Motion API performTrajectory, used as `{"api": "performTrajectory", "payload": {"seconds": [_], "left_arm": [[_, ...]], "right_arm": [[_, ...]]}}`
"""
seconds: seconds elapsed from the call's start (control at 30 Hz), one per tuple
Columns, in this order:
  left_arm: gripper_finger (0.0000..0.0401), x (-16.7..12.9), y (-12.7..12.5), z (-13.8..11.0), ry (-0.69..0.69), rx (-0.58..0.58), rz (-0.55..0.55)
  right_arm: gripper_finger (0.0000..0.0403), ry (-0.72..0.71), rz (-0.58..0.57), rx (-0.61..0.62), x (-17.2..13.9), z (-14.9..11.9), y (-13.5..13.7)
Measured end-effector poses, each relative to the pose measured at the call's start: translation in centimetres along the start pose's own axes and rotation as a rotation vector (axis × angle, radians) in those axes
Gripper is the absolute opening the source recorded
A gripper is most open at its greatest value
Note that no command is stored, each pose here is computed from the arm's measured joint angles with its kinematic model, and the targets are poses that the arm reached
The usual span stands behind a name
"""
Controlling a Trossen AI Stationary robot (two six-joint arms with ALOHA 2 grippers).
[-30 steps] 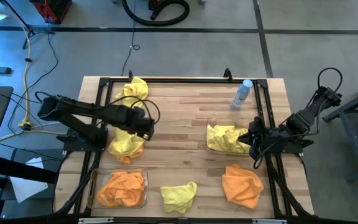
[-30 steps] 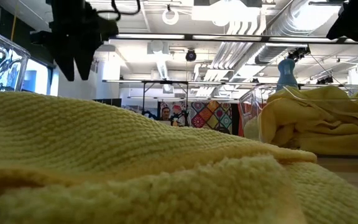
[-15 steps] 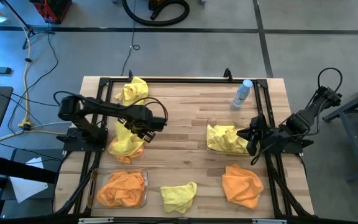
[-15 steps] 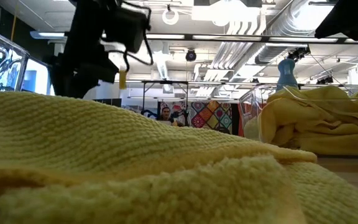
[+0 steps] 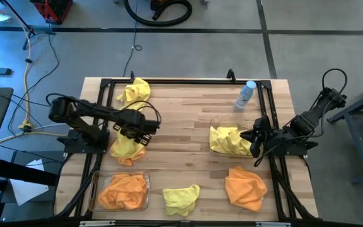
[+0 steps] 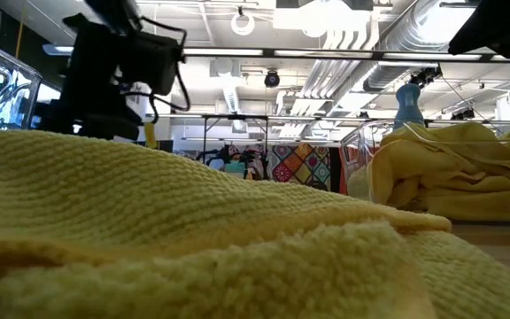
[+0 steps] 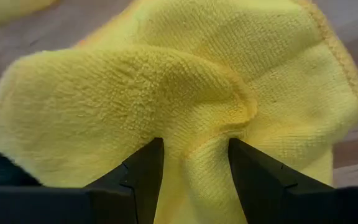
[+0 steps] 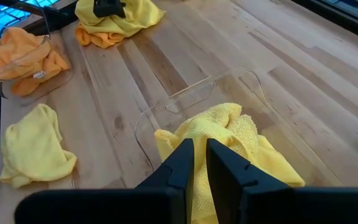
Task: Sort microfiber towel by color & place in baskets
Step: Put the yellow microfiber cloth into the right transparent bin
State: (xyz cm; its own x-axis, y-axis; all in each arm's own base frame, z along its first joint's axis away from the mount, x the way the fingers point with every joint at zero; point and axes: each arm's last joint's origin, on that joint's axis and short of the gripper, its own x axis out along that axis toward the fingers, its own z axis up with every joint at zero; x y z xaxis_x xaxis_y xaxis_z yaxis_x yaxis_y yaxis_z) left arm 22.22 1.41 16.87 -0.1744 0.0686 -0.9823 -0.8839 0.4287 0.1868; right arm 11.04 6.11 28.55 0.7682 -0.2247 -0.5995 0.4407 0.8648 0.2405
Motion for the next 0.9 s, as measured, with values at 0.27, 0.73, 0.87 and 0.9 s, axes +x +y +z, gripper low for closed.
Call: {"api": "performTrajectory", "payload": {"seconds": [0.27, 0.73, 0.87, 0.9], "left_arm": [[0.0062, -0.8, 0.5, -0.3, -0.031, -0.018, -0.119], [0.0001, -11.4, 2.2, 0.6, -0.346, 0.073, -0.454], [0.0001, -16.6, 2.0, 1.4, -0.488, 0.141, -0.578], [0.0001, -17.8, 1.8, 1.7, -0.518, 0.153, -0.606]], "right_arm": [[0.0039, -0.045, -0.030, -0.004, 0.0, 0.1, -0.1], [0.0080, -0.206, -0.027, 0.107, 0.4, 1.9, 0.5], [0.0120, -0.263, -0.036, 0.056, 0.7, 2.9, 0.7], [0.0130, -0.277, -0.040, 0.033, 0.9, 3.2, 0.8]]}}
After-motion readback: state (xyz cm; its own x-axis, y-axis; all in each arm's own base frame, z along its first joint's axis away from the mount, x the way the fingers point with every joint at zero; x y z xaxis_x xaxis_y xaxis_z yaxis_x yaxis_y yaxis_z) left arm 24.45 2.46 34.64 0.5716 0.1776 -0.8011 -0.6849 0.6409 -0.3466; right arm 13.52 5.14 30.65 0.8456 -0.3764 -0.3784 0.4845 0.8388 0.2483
